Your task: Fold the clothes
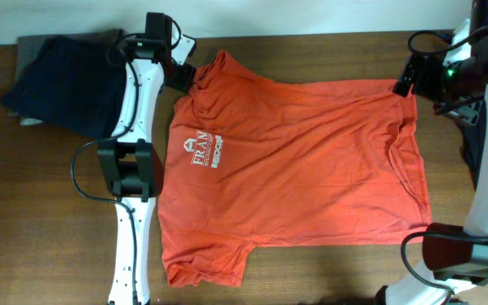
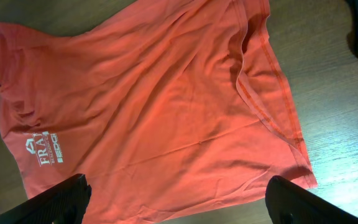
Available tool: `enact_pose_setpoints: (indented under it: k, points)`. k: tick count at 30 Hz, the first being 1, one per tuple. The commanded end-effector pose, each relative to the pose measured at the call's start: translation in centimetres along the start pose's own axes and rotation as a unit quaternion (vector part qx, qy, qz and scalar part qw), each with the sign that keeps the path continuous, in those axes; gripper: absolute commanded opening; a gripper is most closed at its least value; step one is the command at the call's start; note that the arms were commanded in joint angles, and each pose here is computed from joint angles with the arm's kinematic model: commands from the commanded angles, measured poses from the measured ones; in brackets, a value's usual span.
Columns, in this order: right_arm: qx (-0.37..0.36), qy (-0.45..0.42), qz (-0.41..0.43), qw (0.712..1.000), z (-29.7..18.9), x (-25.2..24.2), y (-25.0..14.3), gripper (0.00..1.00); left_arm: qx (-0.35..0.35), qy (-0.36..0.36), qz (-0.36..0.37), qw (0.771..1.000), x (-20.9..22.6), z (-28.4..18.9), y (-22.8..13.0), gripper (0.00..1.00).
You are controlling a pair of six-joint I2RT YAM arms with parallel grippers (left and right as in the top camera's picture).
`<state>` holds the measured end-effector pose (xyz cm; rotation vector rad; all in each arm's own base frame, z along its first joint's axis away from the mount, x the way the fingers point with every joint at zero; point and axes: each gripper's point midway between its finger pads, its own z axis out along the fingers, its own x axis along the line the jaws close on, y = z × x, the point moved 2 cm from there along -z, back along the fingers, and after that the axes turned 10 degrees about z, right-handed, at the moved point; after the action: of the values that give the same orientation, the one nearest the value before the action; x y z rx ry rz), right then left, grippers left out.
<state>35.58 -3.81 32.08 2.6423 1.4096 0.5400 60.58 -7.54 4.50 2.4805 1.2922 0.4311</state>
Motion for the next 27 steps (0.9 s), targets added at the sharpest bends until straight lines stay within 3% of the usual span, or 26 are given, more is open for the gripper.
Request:
enact_pose_setpoints:
  k: [1, 16, 19, 27]
  points:
    - [0.003, -0.009, -0.008, 1.0, 0.2, -0.1, -0.2, 0.95, 0.02, -0.008, 0.003, 1.0, -0.3, 2.5, -1.5, 0.63]
    - [0.003, -0.009, -0.008, 1.0, 0.2, -0.1, -0.2, 0.95, 0.003, -0.001, 0.003, 1.0, -0.3, 2.7, -0.5, 0.61]
    - [0.003, -0.009, -0.008, 1.0, 0.2, -0.1, -0.2, 0.95, -0.021, 0.01, -0.024, 0.999, 0.0, 2.7, 0.6, 0.53]
    - [0.003, -0.009, -0.008, 1.0, 0.2, -0.1, -0.2, 0.95, -0.046, 0.021, -0.034, 0.998, 0.5, 2.6, 1.8, 0.49]
